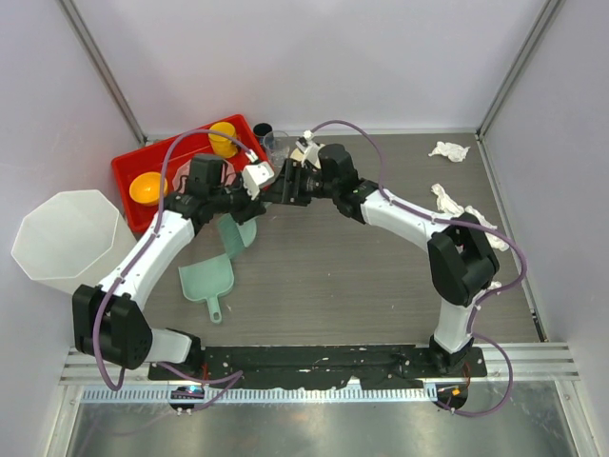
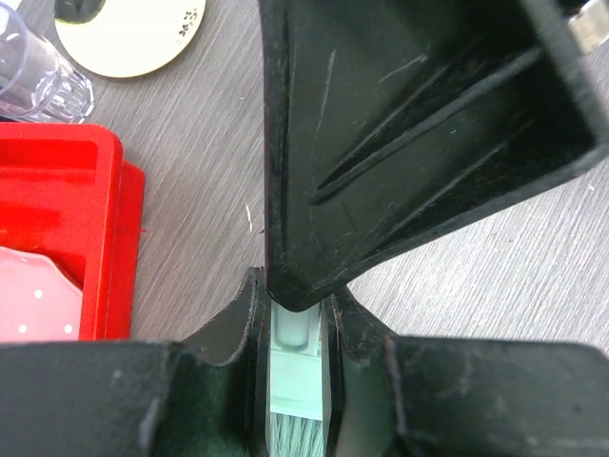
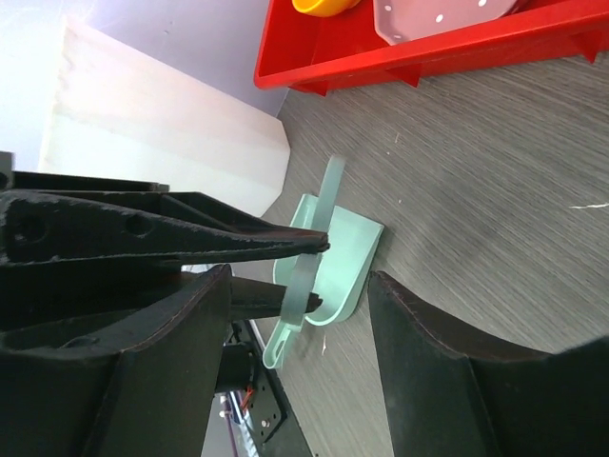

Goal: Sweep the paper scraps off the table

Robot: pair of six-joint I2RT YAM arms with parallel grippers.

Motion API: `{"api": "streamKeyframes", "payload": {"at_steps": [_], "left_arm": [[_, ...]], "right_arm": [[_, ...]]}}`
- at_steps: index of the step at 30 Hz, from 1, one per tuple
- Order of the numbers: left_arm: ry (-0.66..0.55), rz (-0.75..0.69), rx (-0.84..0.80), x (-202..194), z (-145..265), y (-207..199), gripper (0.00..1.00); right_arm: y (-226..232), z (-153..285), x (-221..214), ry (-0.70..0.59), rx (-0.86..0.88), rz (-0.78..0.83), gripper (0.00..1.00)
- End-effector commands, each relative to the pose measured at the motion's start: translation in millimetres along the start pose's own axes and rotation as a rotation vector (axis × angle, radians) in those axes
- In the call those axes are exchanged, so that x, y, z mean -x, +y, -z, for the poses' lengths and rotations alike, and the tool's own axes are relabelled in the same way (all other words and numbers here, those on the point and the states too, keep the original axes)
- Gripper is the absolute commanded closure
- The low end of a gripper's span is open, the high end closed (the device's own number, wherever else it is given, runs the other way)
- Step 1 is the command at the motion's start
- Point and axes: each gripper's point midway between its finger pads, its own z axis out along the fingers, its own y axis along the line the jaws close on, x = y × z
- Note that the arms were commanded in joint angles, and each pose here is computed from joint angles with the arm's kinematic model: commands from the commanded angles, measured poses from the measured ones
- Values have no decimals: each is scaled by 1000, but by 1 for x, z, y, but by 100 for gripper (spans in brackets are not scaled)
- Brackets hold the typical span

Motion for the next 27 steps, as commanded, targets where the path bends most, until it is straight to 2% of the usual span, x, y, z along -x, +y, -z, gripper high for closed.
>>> {"api": "streamKeyframes", "payload": {"at_steps": [1, 6, 7, 9, 10, 11, 12, 13, 14, 15, 16, 18, 19, 21, 22, 27], "left_arm": [[-39, -55, 36, 16, -2, 9, 100], [-38, -72, 2, 16, -5, 0, 100], [-41, -74, -10, 17, -5, -2, 100], [-44, -76, -15, 19, -4, -3, 100], [-37, -74, -21, 18, -5, -5, 100], [-35, -74, -19, 18, -4, -4, 100], [-33, -75, -20, 19, -3, -4, 100], [-23, -65, -18, 18, -3, -3, 95], [-13, -53, -2, 17, -1, -1, 79], [-6, -26, 8, 17, 0, 0, 69], [-3, -10, 20, 18, 1, 1, 53], [22, 59, 71, 17, 6, 7, 43], [32, 84, 89, 17, 9, 9, 34], [49, 149, 115, 20, 18, 9, 28], [55, 168, 121, 21, 22, 8, 21], [121, 286, 42, 16, 39, -20, 18]], "right_arm": [[10, -9, 4, 12, 39, 17, 38], [5, -13, 4, 23, 26, 23, 47], [5, -14, 3, 25, 26, 24, 56], [6, -14, 3, 29, 34, 26, 65], [6, -15, 3, 32, 37, 29, 84], [7, -15, 2, 34, 41, 33, 93], [7, -14, 3, 31, 40, 38, 99], [8, -12, 5, 26, 39, 46, 99], [8, -11, 6, 20, 31, 54, 99], [5, -10, 6, 17, 18, 74, 99], [1, -7, 9, 5, -14, 80, 99], [-5, -3, 13, -12, -56, 104, 99], [-10, 0, 12, -8, -81, 120, 99], [-15, 8, 20, -37, -133, 145, 99], [-21, 11, 20, -35, -165, 164, 99], [-36, 41, 45, -120, -315, 240, 99]]}}
